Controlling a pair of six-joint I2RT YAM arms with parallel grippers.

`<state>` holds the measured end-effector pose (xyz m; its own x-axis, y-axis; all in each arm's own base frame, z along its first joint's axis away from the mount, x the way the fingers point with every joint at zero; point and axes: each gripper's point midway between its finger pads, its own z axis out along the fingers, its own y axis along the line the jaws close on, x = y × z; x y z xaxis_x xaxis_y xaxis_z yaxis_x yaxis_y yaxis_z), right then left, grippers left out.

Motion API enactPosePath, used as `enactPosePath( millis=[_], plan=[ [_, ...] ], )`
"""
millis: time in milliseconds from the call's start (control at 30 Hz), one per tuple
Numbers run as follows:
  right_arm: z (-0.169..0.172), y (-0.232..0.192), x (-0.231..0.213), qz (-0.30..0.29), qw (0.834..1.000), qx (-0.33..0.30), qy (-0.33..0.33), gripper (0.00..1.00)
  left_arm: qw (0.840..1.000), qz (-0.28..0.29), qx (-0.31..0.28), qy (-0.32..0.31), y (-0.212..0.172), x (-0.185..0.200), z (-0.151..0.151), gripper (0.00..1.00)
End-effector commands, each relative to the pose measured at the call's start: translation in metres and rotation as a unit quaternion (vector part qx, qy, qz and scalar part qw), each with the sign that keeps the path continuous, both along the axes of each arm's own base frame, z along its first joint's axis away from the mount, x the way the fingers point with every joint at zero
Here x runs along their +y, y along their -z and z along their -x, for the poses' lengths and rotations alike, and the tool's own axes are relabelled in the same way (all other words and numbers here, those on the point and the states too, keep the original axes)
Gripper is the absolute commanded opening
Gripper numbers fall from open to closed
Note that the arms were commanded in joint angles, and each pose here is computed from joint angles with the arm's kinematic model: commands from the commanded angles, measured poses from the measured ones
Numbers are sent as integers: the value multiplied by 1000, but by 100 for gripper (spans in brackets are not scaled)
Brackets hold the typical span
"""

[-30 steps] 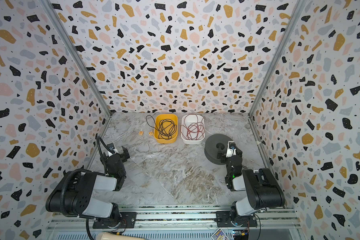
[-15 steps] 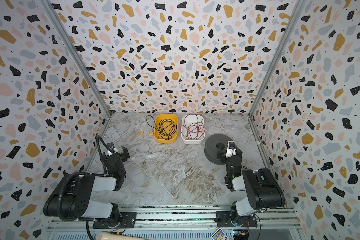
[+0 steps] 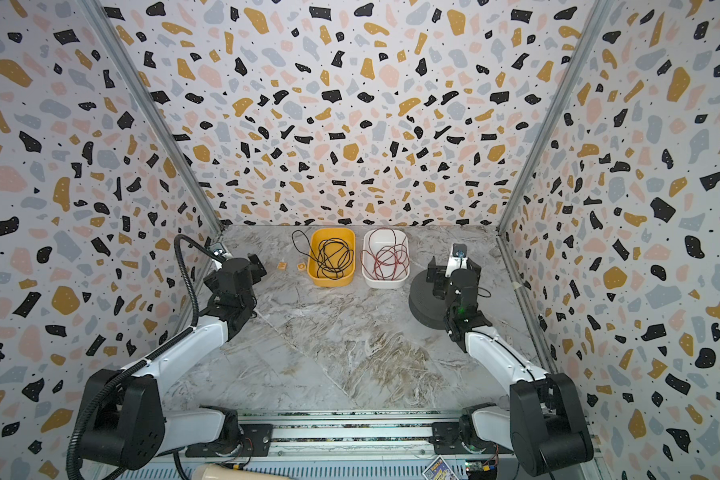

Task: Wrap the cables
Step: 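Reach the right gripper into the white tub while the left arm rises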

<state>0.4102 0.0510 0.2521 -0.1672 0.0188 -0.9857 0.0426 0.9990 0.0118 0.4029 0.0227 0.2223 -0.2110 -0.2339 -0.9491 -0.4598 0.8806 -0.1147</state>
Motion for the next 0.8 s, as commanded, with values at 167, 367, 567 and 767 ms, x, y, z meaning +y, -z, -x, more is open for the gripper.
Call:
enactPosePath(
  millis=[167, 367, 567, 767],
  plan=[
    [-6, -2, 42, -81, 982, 163, -58, 99, 977, 77, 95, 173, 15, -70, -6, 100],
    [-27, -8, 83, -99, 965, 215, -115, 99, 943, 89, 157, 280, 20, -114, -3, 100],
    [-37, 17, 126, -74, 950, 255, -165, 99, 930, 100, 158, 315, 24, -131, 11, 100],
    [-46, 50, 171, -34, 930, 297, -216, 99, 927, 86, 168, 325, 30, -138, 19, 100]
  ],
)
